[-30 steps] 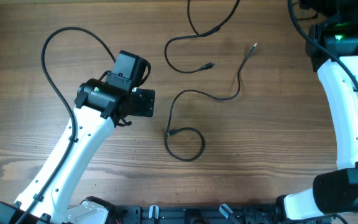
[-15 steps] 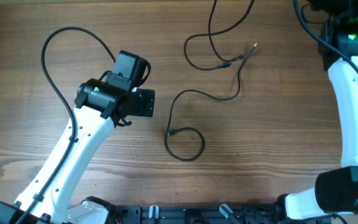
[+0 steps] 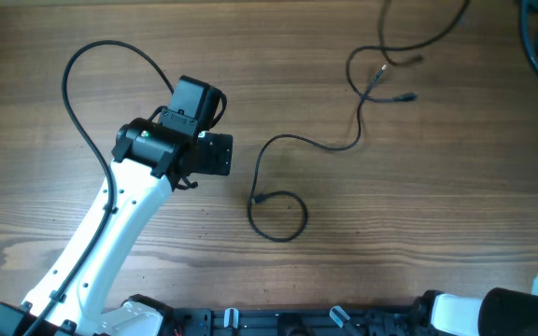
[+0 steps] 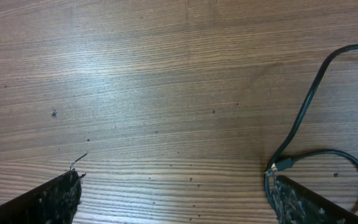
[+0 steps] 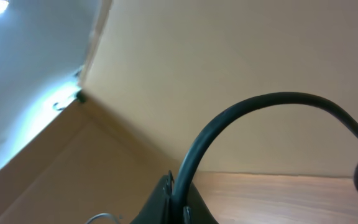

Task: Untangle cables

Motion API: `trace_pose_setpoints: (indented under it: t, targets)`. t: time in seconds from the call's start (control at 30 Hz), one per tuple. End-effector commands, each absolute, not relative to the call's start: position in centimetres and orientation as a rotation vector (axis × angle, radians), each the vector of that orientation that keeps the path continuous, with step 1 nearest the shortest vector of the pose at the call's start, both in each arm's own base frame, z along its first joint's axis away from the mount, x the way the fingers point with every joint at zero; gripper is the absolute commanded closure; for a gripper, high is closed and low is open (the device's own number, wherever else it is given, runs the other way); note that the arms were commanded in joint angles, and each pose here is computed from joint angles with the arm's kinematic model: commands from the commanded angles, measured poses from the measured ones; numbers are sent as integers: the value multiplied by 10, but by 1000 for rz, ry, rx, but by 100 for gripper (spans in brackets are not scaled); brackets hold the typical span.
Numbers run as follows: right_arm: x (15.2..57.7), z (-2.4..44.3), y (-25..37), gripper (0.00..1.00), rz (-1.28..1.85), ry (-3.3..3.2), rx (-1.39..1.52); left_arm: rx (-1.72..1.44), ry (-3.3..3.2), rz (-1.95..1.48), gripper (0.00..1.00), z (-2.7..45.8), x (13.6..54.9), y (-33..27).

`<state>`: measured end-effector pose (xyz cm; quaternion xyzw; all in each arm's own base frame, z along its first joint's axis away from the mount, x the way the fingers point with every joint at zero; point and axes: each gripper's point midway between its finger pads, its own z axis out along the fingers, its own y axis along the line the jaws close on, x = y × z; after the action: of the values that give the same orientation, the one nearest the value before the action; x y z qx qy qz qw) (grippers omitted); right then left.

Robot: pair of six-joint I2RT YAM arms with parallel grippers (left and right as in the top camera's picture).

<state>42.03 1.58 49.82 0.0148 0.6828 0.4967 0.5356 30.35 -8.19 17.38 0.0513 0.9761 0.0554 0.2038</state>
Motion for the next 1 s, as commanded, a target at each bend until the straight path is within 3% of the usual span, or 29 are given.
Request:
trace_pose_setpoints:
  t: [0.0,0.43,0.7,0.97]
  targets:
    - [413,508,-14,95,975,1589,30,152,2711,150,0,178,303,-81]
    - [397,479,-155,96,100,1605,485,152,2711,150,0,178,303,-81]
    - [363,463,-230,96,-388,1573,763,152,2711,150,0,178,303,-81]
    - [337,439,-275,96,-614,1590,929,152,2711,150,0,178,303,-81]
